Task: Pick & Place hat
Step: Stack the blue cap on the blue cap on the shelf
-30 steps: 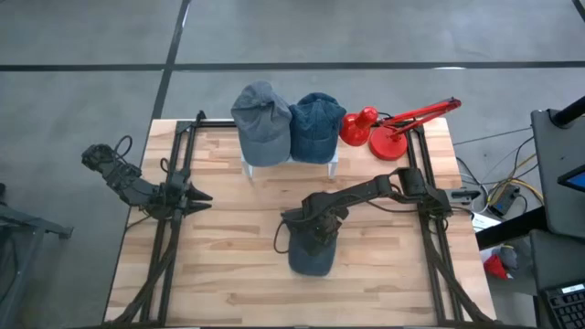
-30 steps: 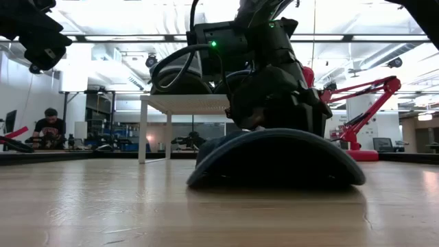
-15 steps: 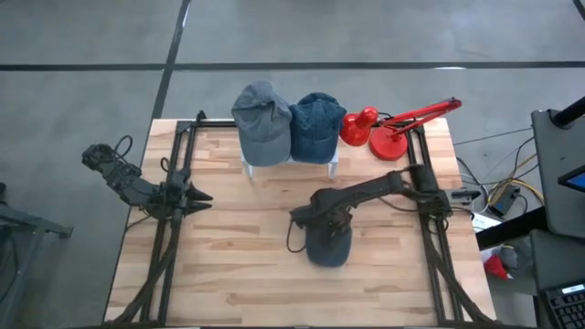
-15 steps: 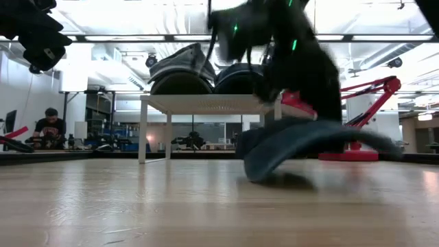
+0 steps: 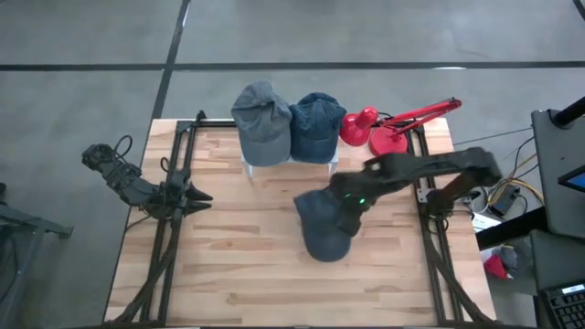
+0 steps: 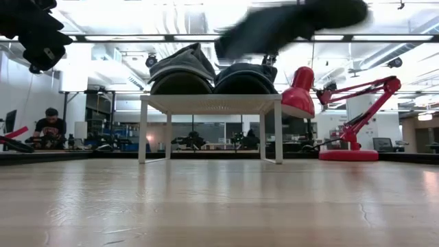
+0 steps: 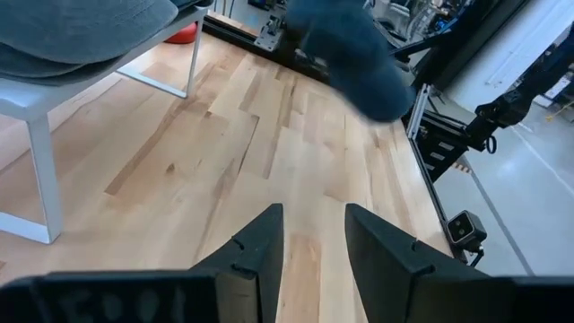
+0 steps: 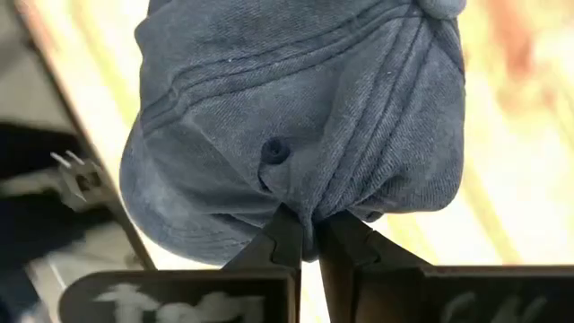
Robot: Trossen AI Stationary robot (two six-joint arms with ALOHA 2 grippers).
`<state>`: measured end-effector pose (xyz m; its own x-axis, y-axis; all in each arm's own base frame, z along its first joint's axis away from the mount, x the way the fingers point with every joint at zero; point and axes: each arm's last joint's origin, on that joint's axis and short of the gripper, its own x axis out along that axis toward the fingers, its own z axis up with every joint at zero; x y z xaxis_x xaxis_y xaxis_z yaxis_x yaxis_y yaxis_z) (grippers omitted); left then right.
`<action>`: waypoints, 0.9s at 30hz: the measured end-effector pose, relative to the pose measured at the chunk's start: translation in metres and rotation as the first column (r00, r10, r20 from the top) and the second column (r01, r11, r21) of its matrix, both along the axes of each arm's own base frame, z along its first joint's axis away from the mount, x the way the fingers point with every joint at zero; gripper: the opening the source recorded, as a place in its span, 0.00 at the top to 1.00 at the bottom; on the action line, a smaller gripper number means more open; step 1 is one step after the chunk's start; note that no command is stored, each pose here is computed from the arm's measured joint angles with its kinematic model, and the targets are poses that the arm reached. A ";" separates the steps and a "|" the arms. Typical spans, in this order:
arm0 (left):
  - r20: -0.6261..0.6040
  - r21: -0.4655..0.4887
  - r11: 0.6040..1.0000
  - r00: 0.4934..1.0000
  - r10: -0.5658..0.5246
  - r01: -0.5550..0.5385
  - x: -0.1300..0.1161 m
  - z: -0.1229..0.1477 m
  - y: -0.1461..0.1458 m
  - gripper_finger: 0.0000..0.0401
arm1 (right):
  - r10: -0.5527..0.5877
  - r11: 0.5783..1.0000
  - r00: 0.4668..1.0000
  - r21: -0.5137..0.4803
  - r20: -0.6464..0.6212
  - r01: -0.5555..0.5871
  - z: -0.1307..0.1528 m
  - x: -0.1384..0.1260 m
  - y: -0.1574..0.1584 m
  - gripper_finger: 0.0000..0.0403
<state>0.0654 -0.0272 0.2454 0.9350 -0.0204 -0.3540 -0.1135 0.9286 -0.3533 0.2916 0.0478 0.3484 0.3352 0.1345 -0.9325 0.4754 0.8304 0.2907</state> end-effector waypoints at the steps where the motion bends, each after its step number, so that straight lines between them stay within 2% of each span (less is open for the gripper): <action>1: 0.000 -0.007 1.000 1.000 0.003 -0.003 0.000 0.000 0.000 0.70 | -0.006 1.000 0.998 -0.005 0.062 0.006 0.009 -0.004 -0.001 0.97; 4: 0.009 -0.035 0.999 1.000 0.013 -0.012 0.000 0.001 0.000 0.70 | -0.015 0.999 0.967 -0.030 0.254 0.023 0.034 -0.013 -0.006 0.97; 9: 0.035 -0.057 0.998 0.999 0.024 -0.022 0.001 0.004 -0.001 0.70 | -0.035 0.987 0.845 -0.116 0.533 0.114 0.072 -0.027 -0.023 0.97; 12: 0.043 -0.059 0.997 0.998 0.047 -0.044 0.001 0.004 0.000 0.70 | -0.038 0.969 0.777 -0.166 0.629 0.181 0.087 -0.033 -0.036 0.97; 14: 0.048 -0.057 0.997 0.997 0.060 -0.058 0.002 0.004 0.000 0.70 | -0.033 0.955 0.754 -0.202 0.656 0.217 0.094 -0.038 -0.046 0.97; 19: 0.062 -0.053 0.994 0.993 0.098 -0.095 0.002 0.005 0.001 0.70 | -0.027 0.910 0.755 -0.297 0.655 0.291 0.102 -0.047 -0.079 0.97; 22: 0.064 -0.058 0.994 0.993 0.101 -0.097 0.002 0.005 0.001 0.70 | -0.018 0.898 0.794 -0.340 0.607 0.280 0.102 -0.052 -0.100 0.97; 27: 0.066 -0.072 0.992 0.992 0.105 -0.101 0.002 0.006 0.001 0.70 | -0.019 0.906 0.858 -0.353 0.514 0.232 0.103 -0.059 -0.135 0.97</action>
<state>0.0673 -0.0259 0.2510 0.9556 0.0553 -0.2895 -0.1803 0.8867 -0.4258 0.2326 -0.0870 0.4515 0.7466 -0.2785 -0.6042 0.4672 0.8660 0.1782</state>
